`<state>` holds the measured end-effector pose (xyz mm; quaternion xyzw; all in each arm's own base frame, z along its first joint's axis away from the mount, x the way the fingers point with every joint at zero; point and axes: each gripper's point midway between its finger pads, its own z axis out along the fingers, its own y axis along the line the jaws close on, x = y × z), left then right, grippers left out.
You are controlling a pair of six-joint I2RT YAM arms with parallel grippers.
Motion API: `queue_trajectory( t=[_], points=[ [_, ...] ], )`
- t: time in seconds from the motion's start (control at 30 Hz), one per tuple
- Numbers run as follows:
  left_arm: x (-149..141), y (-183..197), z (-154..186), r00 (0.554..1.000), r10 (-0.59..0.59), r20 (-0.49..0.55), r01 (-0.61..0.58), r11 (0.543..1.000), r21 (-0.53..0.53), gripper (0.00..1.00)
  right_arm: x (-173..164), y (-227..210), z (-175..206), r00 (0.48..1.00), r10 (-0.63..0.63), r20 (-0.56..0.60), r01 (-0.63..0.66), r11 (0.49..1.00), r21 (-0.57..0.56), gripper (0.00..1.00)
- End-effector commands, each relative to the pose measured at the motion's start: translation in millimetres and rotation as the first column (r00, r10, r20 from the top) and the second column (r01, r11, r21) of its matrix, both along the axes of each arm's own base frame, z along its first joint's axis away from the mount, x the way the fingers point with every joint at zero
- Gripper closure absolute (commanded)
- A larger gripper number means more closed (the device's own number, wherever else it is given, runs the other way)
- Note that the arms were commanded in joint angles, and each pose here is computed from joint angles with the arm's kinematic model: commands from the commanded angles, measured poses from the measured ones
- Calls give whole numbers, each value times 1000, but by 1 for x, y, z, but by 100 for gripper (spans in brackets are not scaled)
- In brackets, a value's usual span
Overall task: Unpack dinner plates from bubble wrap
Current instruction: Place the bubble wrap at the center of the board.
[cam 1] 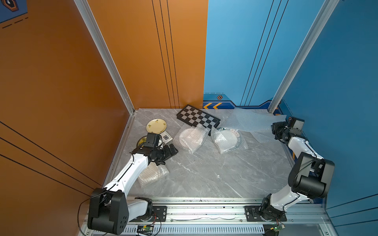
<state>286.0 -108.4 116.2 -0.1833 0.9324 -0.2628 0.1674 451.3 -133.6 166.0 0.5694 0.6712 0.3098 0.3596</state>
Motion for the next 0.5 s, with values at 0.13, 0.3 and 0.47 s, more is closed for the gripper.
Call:
queue_trajectory(
  t=[0.13,0.3,0.47],
  points=[
    [1,-2,2,1000,-14,-2,14,1000,22,2,-17,-7,50,998,33,58,-26,993,-119,43],
    [-1,-1,2,1000,-16,1,16,1000,24,2,-45,-30,65,999,-21,38,26,991,-130,36],
    [-1,0,5,1000,-17,13,16,1000,21,2,-82,-41,84,998,-65,-13,62,984,-166,34]
  ],
)
